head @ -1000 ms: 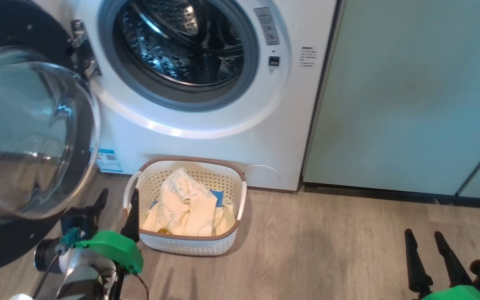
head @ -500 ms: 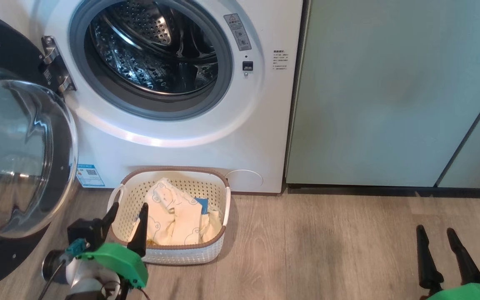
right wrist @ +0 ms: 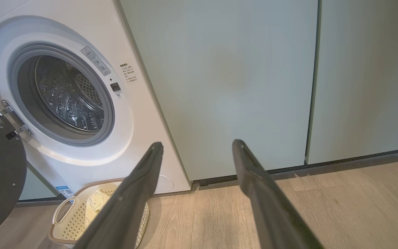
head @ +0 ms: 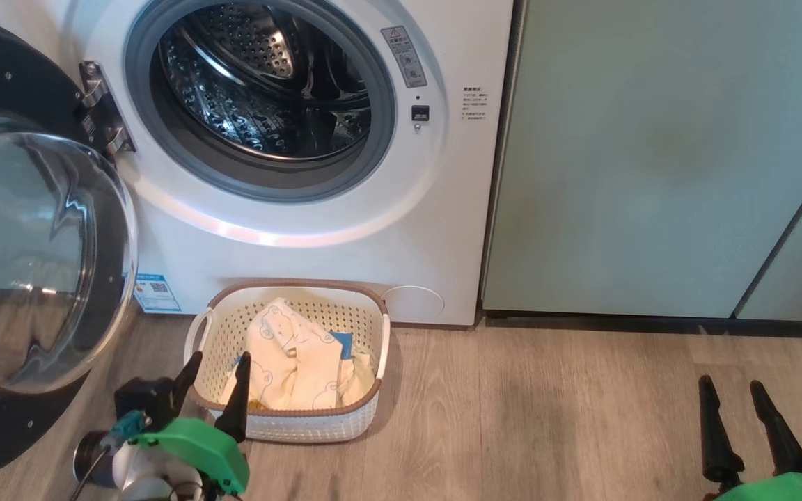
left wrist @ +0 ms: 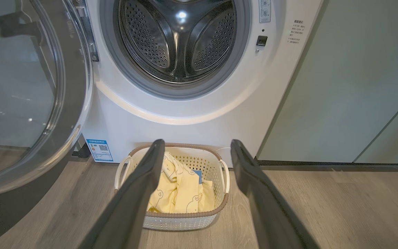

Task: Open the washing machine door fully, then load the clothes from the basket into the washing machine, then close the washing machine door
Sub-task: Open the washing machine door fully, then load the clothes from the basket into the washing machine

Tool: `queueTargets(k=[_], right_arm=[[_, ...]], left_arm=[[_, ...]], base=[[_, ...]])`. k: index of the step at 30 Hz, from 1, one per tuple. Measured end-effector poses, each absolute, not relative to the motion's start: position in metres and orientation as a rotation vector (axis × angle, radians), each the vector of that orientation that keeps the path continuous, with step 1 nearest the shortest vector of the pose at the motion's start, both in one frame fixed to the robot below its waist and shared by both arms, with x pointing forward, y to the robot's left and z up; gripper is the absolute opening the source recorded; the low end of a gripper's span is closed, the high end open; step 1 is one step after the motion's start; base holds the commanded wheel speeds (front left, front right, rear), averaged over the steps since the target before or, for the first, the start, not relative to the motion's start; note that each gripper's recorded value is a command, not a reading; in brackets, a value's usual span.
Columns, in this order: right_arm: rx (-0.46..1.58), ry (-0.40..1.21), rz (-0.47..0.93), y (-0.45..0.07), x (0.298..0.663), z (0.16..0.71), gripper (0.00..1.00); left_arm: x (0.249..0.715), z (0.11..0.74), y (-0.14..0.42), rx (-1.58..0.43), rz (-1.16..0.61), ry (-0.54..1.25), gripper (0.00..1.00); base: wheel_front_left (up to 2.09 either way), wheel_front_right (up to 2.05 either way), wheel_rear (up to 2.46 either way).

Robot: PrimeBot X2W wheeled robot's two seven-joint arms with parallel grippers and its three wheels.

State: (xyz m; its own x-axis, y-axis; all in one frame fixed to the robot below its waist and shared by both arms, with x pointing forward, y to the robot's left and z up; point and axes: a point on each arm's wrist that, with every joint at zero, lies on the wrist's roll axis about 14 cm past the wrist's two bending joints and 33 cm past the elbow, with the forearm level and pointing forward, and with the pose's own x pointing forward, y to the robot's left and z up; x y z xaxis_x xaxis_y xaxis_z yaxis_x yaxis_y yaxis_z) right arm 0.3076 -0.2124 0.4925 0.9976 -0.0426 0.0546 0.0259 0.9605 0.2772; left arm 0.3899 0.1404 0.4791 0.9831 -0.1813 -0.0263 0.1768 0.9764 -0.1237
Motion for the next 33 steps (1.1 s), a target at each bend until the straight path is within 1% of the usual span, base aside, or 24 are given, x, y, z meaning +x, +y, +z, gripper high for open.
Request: queueTargets(k=[33], right_arm=[[0.285,-0.042,-0.013,-0.204,0.3104,0.4883,1.0]], left_arm=[[0.39,0.4751,0.1495,-0.122,-0.153,0.047,1.0]], base=[[0.0,0.0,0.0]])
